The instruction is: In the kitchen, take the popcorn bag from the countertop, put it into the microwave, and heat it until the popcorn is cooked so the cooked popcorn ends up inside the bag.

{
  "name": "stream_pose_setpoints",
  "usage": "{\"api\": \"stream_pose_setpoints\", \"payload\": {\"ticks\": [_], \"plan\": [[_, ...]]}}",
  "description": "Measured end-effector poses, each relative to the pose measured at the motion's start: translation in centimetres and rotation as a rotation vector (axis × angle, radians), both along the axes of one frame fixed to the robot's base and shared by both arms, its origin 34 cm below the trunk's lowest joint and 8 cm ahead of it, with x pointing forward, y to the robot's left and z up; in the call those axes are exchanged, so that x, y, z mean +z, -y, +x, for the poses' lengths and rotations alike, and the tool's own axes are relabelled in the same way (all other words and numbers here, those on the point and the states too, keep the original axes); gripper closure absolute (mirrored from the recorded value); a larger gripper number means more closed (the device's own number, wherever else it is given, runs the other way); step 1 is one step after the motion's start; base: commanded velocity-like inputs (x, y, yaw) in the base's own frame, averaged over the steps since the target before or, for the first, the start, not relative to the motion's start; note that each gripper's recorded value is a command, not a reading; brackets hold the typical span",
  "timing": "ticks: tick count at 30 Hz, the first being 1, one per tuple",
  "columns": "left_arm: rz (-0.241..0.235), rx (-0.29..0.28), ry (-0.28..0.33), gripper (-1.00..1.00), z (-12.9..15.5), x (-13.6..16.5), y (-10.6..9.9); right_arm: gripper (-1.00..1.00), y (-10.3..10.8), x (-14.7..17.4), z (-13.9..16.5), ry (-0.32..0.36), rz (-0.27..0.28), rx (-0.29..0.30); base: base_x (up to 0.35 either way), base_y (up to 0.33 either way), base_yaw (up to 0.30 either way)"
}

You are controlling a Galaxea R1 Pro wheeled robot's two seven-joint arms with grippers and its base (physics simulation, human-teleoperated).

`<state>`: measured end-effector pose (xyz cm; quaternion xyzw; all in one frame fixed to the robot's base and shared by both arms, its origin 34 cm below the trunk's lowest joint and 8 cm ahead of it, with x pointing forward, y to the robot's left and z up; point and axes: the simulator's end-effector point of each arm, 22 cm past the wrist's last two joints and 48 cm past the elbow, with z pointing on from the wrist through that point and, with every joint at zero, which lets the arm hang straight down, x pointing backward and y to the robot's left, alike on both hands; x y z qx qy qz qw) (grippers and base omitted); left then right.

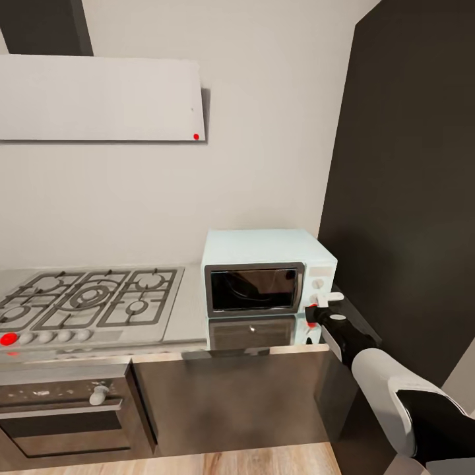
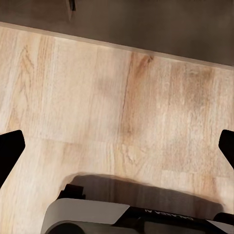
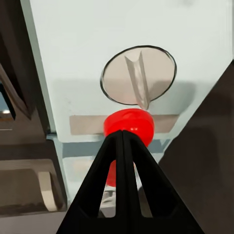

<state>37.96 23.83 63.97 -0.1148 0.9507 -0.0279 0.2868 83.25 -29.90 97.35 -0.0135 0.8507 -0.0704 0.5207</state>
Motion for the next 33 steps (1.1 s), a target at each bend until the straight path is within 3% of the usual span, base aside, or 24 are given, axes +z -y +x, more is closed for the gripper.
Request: {"api": "stream_pose_setpoints", "payload": {"ticks": [7,15,33], "plan": [[0.0,0.0,0.0,-1.0,0.0,0.0,0.0,1.0,0.1,-0.1,-0.1,-0.003,-0.002,0.0,0.0,0.0,0.0],[0.0,-0.001,0.0,-1.0,0.0,0.0,0.0,1.0,-0.1,-2.9,-1.6,-0.047,-0.003,0.005,0.0,0.0,0.0],[0.001,-0.001,0.001,-1.0,0.1,0.0,0.0,1.0,0.1,-3.3,-1.8,-0.048,-0.009,0.007,0.063,0.0,0.0]]}}
